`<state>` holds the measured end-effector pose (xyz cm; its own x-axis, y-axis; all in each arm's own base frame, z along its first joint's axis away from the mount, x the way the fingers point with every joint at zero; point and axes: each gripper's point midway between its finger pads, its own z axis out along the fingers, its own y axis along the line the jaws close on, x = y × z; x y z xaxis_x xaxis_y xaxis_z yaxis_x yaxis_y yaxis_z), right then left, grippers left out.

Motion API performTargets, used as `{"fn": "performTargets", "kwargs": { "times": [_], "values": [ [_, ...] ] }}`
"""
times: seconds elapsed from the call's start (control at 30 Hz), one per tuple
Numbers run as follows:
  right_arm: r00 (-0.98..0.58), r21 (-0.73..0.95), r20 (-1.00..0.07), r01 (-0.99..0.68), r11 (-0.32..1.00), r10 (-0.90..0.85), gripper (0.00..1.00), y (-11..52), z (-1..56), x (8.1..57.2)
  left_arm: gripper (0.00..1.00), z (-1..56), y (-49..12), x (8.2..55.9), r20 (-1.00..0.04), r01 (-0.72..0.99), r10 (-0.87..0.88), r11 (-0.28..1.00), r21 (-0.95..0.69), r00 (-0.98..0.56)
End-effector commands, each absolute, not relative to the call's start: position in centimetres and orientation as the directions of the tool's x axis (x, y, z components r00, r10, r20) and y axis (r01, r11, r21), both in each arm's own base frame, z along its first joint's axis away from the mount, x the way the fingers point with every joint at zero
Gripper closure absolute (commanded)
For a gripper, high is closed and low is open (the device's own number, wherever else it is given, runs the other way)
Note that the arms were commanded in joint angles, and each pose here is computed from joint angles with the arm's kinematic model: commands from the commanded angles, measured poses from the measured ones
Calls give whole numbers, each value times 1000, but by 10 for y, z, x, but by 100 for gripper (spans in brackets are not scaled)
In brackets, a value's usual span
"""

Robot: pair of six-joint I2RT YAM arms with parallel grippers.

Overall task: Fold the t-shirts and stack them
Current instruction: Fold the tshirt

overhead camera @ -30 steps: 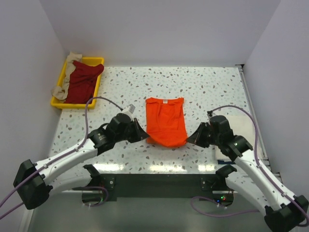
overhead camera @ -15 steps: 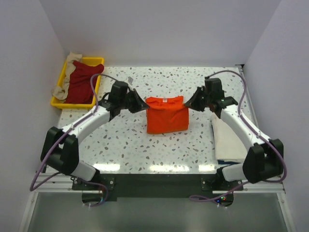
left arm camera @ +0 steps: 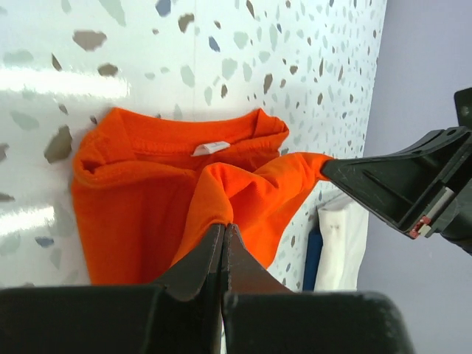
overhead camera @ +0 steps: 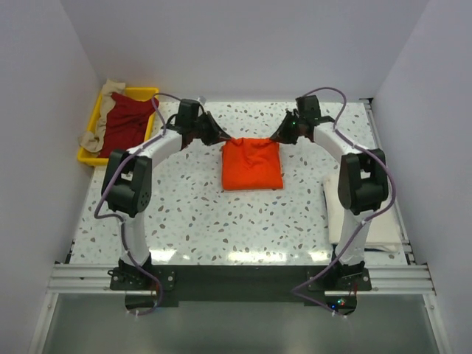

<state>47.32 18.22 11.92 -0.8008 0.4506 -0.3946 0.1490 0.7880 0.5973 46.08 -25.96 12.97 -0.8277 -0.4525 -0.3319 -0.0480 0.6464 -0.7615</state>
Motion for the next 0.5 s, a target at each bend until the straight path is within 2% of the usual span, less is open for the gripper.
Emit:
{"fn": "performTargets", "kwargs": {
  "times": [0.0, 0.13, 0.2, 0.3, 0.37, 0.4, 0.43, 0.47],
  "values": [
    [-784, 633, -427, 96, 768, 450, 100, 181, 130, 505, 100, 145, -253, 493, -382, 23, -449, 624, -781, -807],
    [-779, 645, -410, 120, 755, 475, 99, 172, 114, 521, 100, 122, -244, 513, -364, 15, -453, 611, -792, -814],
    [-778, 659, -387, 143, 738, 496, 94, 166, 105, 527, 100, 110, -244, 519, -347, 16, -441, 599, -801, -828],
    [-780, 660, -373, 157, 734, 502, 93, 161, 98, 533, 99, 104, -243, 524, -340, 31, -429, 582, -812, -837],
    [-780, 657, -371, 163, 736, 504, 89, 159, 95, 535, 91, 105, -241, 528, -348, 47, -425, 575, -817, -835],
    [-775, 657, -371, 170, 735, 511, 87, 154, 95, 536, 78, 107, -237, 531, -352, 51, -429, 572, -819, -832],
    [-773, 658, -373, 170, 734, 513, 84, 152, 95, 537, 74, 109, -235, 532, -356, 56, -429, 571, -819, -830],
    [-772, 660, -372, 171, 732, 515, 74, 150, 96, 537, 72, 116, -233, 537, -385, 88, -430, 565, -820, -817]
  ]
}}
